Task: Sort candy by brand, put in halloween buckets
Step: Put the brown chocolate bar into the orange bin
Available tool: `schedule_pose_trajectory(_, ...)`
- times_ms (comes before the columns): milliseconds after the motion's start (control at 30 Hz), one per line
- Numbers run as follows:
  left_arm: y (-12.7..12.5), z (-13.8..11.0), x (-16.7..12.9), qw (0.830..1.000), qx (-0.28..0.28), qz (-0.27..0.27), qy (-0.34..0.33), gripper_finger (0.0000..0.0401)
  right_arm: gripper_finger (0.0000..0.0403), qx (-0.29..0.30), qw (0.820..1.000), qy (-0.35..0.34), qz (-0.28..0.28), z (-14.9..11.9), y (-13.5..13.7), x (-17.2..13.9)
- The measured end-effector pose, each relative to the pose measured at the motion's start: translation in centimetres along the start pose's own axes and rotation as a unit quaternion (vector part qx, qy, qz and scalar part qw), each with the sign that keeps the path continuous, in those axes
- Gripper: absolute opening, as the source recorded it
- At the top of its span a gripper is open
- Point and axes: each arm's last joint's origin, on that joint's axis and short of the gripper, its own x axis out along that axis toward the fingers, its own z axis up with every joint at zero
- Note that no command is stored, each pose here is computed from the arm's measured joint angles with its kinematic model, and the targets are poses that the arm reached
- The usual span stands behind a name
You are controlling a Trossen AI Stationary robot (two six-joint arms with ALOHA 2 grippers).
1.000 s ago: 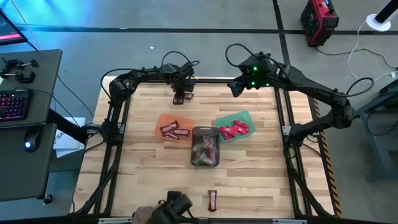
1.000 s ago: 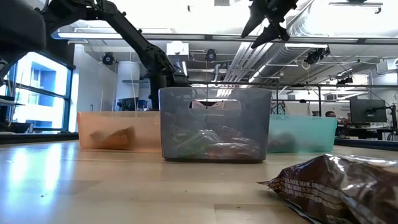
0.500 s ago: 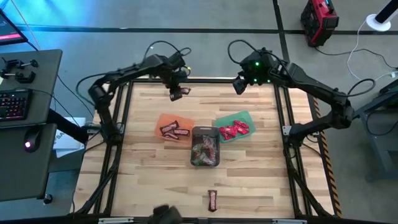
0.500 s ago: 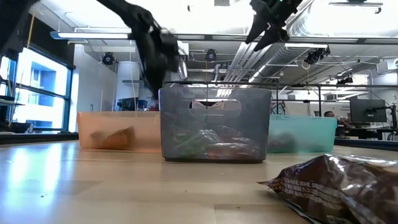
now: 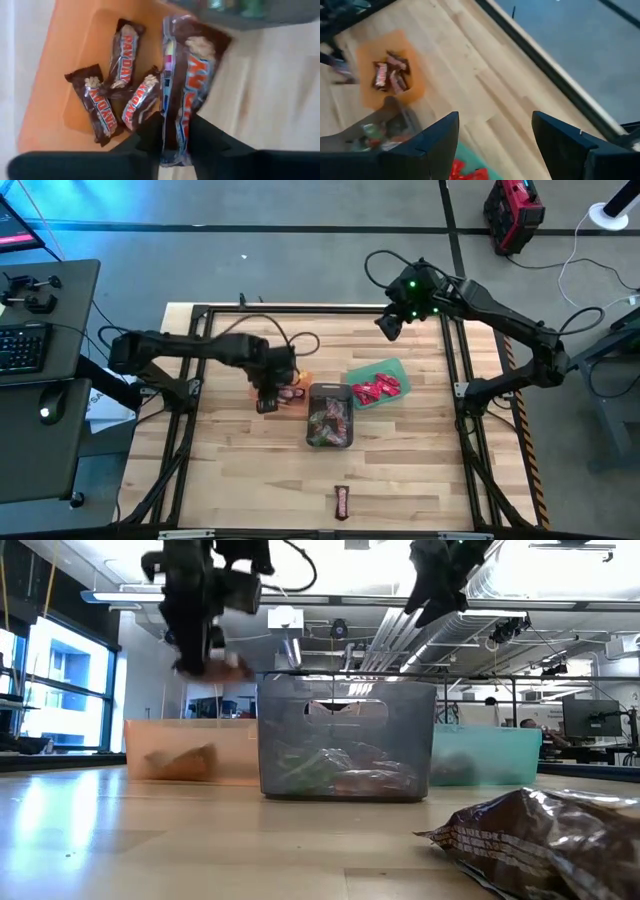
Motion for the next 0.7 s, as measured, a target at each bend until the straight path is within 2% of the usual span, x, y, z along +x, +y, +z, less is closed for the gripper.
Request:
schedule_pose_trajectory(100, 0.4, -0.5, 1.8, 0.999, -0.023, 0.029, 0.006, 0.0104, 0.0245, 0.014, 1.000, 0.004, 0.010, -0.1, 0.8, 0.1)
schedule_pose_trajectory(233, 2.1, -0.9, 3.3, 0.996, -0.055, 0.063, -0.003, 0.0149, 0.0245, 0.042, 0.998, 0.012, 0.036, -0.5, 2.9, 0.1)
schedule_pose_trajectory(400, 3.2, -1.3, 2.6, 0.994, -0.078, 0.071, -0.017, 0.0196, 0.0245, 0.095, 0.993, 0.030, 0.064, -1.5, 7.1, -0.1)
schedule_pose_trajectory(533, 1.7, -2.4, 0.6, 0.994, -0.082, 0.052, -0.055, 0.0210, 0.0245, 0.143, 0.984, 0.077, 0.070, -4.0, 11.6, -0.9)
schedule_pose_trajectory(700, -1.3, -5.1, -1.8, 0.984, -0.085, 0.012, -0.154, 0.0211, 0.0245, 0.194, 0.969, 0.142, 0.054, -8.8, 18.1, -1.9)
